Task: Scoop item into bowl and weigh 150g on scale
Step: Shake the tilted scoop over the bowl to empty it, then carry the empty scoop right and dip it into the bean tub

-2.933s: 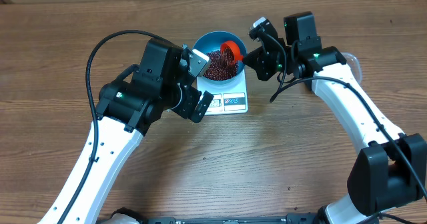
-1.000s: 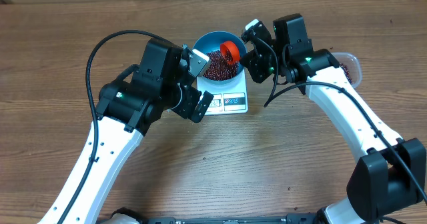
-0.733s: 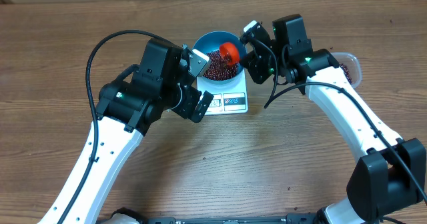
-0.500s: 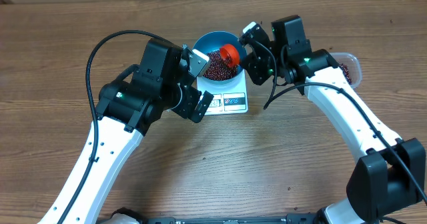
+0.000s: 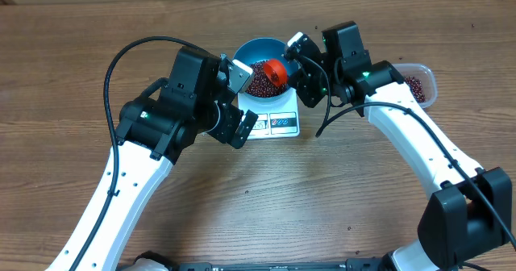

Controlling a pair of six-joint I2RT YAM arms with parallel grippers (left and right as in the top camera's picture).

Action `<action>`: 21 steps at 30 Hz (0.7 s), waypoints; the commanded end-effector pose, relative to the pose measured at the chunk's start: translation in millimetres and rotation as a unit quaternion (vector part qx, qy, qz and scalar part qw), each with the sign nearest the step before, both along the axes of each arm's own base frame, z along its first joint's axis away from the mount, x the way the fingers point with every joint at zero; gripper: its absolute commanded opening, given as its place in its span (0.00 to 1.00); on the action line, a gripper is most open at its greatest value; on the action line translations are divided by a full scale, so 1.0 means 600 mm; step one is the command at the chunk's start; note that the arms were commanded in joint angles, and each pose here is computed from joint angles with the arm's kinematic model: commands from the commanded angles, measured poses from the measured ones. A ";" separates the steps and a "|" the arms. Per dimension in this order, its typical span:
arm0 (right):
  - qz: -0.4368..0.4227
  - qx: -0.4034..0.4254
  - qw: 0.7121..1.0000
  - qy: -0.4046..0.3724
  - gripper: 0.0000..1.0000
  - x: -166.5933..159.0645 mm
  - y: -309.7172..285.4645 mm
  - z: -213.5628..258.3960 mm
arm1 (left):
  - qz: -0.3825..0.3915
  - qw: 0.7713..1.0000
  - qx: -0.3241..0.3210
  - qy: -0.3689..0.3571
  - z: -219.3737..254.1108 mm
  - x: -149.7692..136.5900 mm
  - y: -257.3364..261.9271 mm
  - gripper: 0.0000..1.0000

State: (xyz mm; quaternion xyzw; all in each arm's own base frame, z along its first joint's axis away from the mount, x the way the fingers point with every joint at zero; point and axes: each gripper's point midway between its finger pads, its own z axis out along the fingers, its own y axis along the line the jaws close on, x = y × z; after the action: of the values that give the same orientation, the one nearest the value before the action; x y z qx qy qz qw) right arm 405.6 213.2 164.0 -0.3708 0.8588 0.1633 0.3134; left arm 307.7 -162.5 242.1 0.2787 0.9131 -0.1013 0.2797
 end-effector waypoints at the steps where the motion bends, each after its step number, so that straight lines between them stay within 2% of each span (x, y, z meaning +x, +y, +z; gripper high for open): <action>1: -0.018 0.025 0.999 -0.037 0.04 0.013 0.006 0.057 | 0.004 1.000 -0.003 -0.001 0.003 0.002 -0.002 1.00; 2: -0.011 0.031 0.999 -0.034 0.04 0.009 0.011 0.058 | 0.004 1.000 -0.003 -0.001 0.003 0.002 -0.002 1.00; 3: 0.042 0.042 0.998 -0.030 0.04 -0.012 0.027 0.059 | 0.004 1.000 -0.003 -0.001 0.003 0.002 -0.001 1.00; 5: 0.052 0.038 0.997 -0.035 0.04 -0.014 0.028 0.059 | 0.004 1.000 -0.003 -0.001 0.003 0.002 -0.002 1.00; 9: -0.048 0.021 0.998 -0.045 0.04 0.025 -0.003 0.062 | 0.004 1.000 -0.003 0.000 0.003 0.002 -0.002 1.00; 12: 0.072 -0.008 0.996 -0.059 0.04 -0.017 0.021 0.052 | 0.004 1.000 -0.003 -0.001 0.003 0.002 -0.002 1.00; 15: 0.004 -0.021 0.998 -0.058 0.04 0.005 0.003 0.052 | 0.004 1.000 -0.003 -0.001 0.003 0.002 -0.001 1.00; 18: -0.010 -0.010 0.999 -0.049 0.04 0.005 0.004 0.054 | 0.004 1.000 -0.003 0.000 0.003 0.002 -0.001 1.00; 21: -0.037 0.042 0.998 -0.032 0.04 0.000 0.008 0.081 | 0.004 1.000 -0.003 0.000 0.003 0.002 -0.002 1.00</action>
State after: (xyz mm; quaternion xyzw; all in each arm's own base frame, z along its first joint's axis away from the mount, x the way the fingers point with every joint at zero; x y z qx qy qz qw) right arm 403.4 217.8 170.1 -0.3781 0.8558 0.1449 0.3218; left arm 307.7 -162.5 242.0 0.2787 0.9132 -0.1013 0.2793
